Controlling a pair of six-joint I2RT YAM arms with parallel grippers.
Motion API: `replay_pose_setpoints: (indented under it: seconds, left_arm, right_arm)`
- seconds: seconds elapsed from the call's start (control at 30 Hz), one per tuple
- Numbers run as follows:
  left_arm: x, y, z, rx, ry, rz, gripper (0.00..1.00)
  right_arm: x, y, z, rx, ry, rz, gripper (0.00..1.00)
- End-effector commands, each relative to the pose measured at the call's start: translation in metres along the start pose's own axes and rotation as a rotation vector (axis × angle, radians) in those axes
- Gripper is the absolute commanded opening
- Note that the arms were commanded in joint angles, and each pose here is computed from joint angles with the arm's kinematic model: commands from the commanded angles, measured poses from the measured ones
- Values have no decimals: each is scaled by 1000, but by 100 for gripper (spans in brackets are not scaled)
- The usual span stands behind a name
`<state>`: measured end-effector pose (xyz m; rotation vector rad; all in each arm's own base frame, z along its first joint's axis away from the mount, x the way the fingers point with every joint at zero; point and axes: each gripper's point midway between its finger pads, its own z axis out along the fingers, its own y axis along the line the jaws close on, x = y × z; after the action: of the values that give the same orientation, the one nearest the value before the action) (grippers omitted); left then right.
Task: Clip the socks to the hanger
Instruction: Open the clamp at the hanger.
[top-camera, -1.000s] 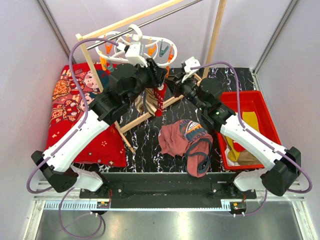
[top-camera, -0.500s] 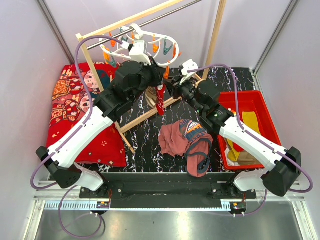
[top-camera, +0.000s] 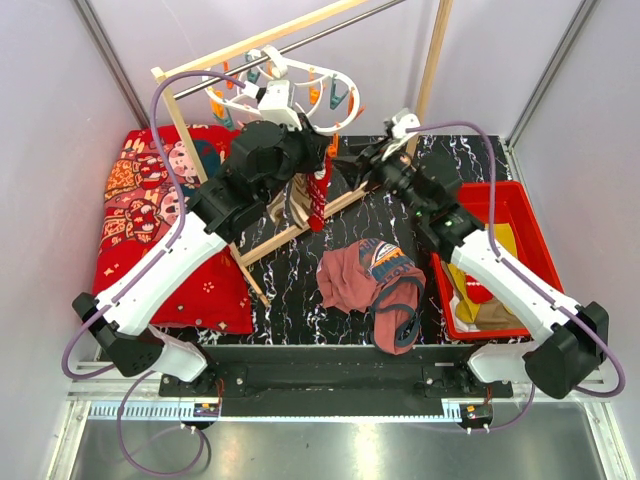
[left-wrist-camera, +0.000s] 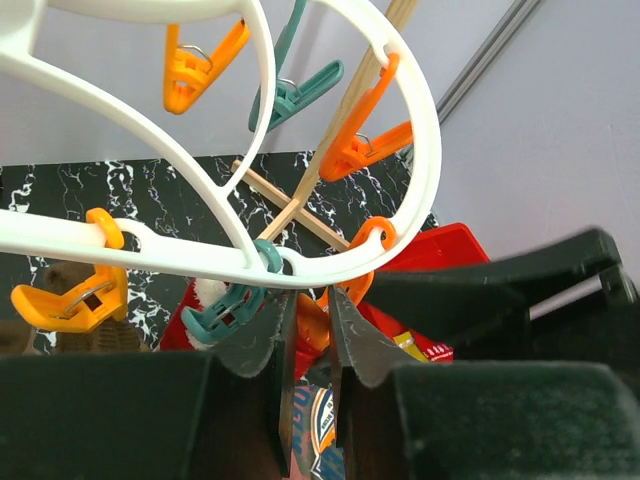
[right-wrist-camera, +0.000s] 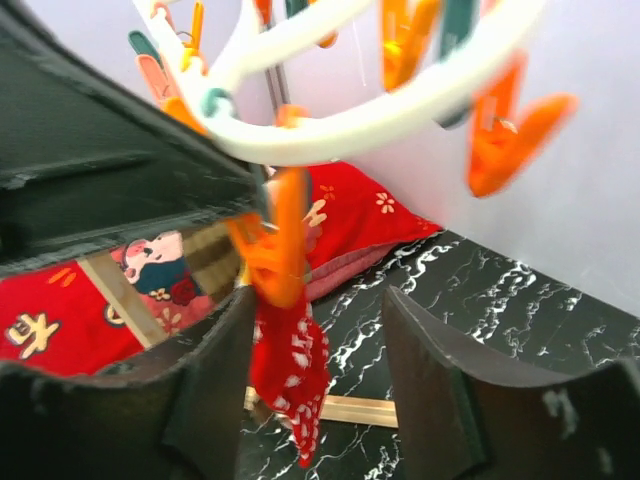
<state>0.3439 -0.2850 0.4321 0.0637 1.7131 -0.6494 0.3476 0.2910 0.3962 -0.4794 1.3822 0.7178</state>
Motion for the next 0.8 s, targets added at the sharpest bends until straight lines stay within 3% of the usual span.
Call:
replay_pose_setpoints:
  seconds: [0.0, 0.3, 0.5, 0.77]
  left_arm:
    - [-36, -7, -7, 40, -84, -51, 4]
    - [-36, -11, -5, 104, -63, -86, 4]
    - [-39, -17, -4, 148, -55, -92, 4]
    - [-40, -23, 0, 189, -42, -91, 4]
  right_arm:
    - [-30, 19, -14, -206, -71, 88, 60]
    - [-28, 23, -9, -380, -45, 138, 63]
    - [-27, 11, 6, -387, -53, 156, 63]
    - [-36, 8, 10, -446, -75, 160, 55]
